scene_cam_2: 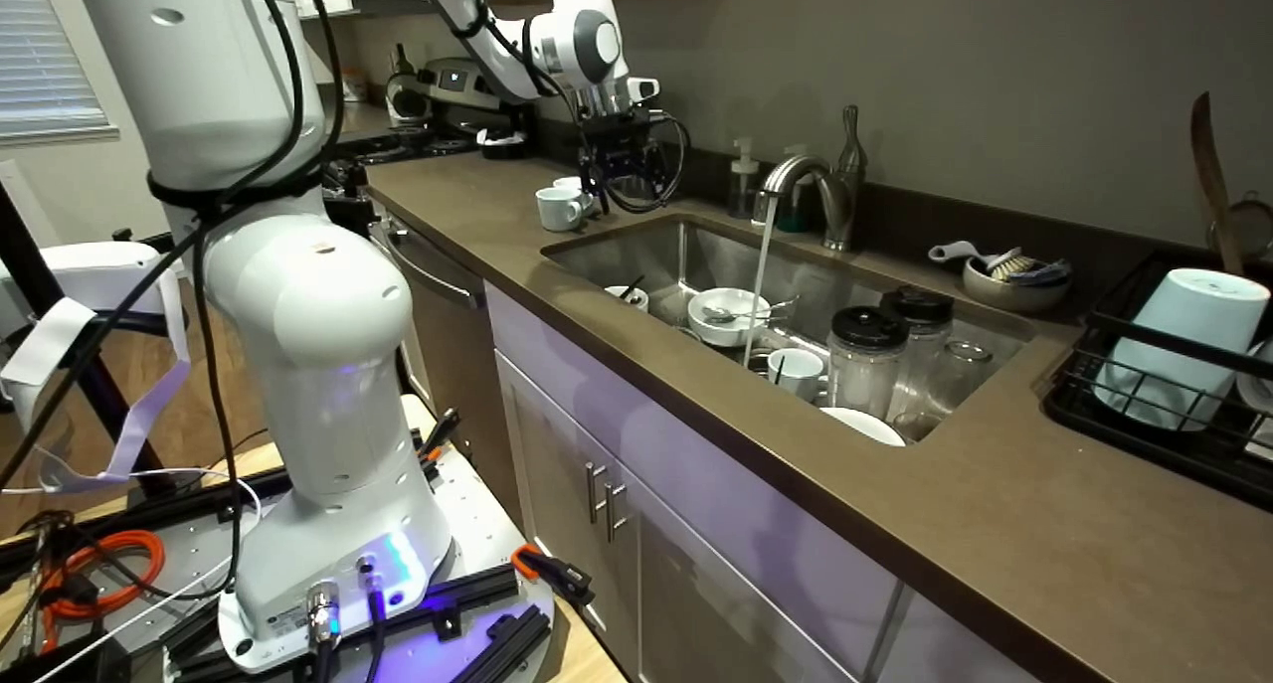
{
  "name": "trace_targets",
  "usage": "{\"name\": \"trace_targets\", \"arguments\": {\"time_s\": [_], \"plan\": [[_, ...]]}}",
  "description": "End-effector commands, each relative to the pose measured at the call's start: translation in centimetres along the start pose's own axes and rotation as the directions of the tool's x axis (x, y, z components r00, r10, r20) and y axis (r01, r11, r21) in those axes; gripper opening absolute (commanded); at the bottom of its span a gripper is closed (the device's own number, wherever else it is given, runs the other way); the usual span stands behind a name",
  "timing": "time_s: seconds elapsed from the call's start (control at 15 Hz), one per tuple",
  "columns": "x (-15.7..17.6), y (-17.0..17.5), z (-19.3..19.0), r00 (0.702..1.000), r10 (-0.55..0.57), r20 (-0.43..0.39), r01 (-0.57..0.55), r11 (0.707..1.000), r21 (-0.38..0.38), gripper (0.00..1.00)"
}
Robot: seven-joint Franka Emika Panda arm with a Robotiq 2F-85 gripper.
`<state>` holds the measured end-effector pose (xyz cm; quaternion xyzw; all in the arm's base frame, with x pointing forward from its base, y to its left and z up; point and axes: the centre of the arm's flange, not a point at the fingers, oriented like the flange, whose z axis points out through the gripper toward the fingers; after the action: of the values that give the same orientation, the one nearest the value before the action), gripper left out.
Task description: Pick up the white mug then pour some water into it and put it to the right side of the sink.
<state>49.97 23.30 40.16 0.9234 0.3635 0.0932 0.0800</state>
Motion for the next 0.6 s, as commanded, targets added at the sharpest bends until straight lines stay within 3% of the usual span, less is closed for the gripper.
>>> {"name": "trace_targets", "arguments": {"time_s": [0.0,0.27,0.53], "plan": [[0.1,-0.7,-0.3,0.988,-0.151,0.028,0.150,0.988,0.026,1.00],[0.7,-1.7,-0.9,0.940,-0.341,-0.008,0.340,0.934,0.106,1.00],[2.3,-2.2,-1.3,0.855,-0.513,-0.074,0.518,0.842,0.151,1.00]]}}
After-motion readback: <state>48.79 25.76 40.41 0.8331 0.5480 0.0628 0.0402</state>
